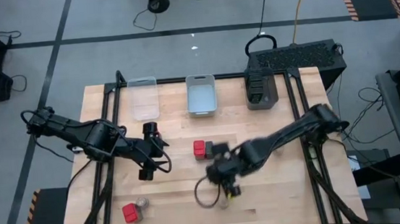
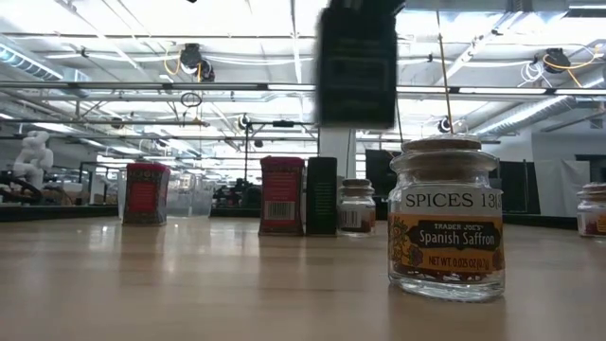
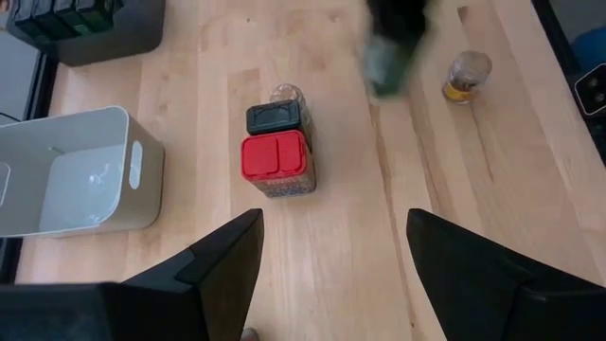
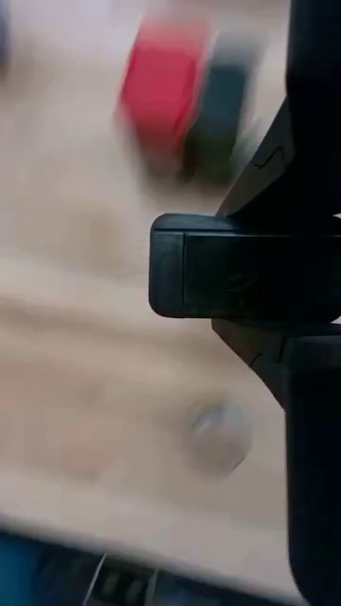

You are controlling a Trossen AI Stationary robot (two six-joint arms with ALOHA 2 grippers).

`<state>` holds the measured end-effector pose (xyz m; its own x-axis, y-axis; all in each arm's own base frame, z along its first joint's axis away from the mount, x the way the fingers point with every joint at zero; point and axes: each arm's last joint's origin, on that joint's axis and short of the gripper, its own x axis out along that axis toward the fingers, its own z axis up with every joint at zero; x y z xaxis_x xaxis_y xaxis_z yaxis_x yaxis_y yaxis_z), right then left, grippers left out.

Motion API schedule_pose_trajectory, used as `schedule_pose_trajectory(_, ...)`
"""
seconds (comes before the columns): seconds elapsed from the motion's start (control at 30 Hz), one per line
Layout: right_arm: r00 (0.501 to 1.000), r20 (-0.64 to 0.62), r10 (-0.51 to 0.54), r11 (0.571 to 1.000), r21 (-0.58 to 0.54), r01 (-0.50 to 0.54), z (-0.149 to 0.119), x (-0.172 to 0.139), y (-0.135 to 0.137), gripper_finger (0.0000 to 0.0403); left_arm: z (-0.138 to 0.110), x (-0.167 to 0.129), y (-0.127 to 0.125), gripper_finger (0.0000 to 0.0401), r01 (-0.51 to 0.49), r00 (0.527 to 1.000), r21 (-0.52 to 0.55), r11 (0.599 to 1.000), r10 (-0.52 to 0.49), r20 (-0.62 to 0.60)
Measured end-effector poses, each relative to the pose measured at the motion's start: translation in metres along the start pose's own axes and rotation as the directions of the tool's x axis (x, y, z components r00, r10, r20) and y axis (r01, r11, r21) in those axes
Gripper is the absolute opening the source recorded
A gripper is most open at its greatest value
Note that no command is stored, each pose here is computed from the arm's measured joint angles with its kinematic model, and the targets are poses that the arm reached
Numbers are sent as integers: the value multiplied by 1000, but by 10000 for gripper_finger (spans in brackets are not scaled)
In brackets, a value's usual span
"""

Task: Sort spices by type
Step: Put the green seasoning can into the black bin

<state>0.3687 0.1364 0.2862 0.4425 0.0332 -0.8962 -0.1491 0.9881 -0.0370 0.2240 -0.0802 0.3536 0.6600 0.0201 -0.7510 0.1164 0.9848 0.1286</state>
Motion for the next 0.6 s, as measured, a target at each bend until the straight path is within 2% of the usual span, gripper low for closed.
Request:
schedule_pose_trajectory(0.17,981,-56,-187,982,25,189,-24,-65,-57,100,1,0,1,267,-28,999,27,999,27,16)
schedule_pose_trajectory(0.33,961,-16,-277,954,112,277,-64,-117,-125,100,6,1,6,267,-51,997,55,997,48,56)
schedule_pose_trajectory(0.43,953,-29,-300,942,150,301,-95,-134,-162,100,8,2,11,267,-69,996,64,996,65,66)
schedule_pose_trajectory(0.6,944,-116,-310,926,190,327,-138,-138,-212,100,11,5,27,267,-114,991,45,992,111,80)
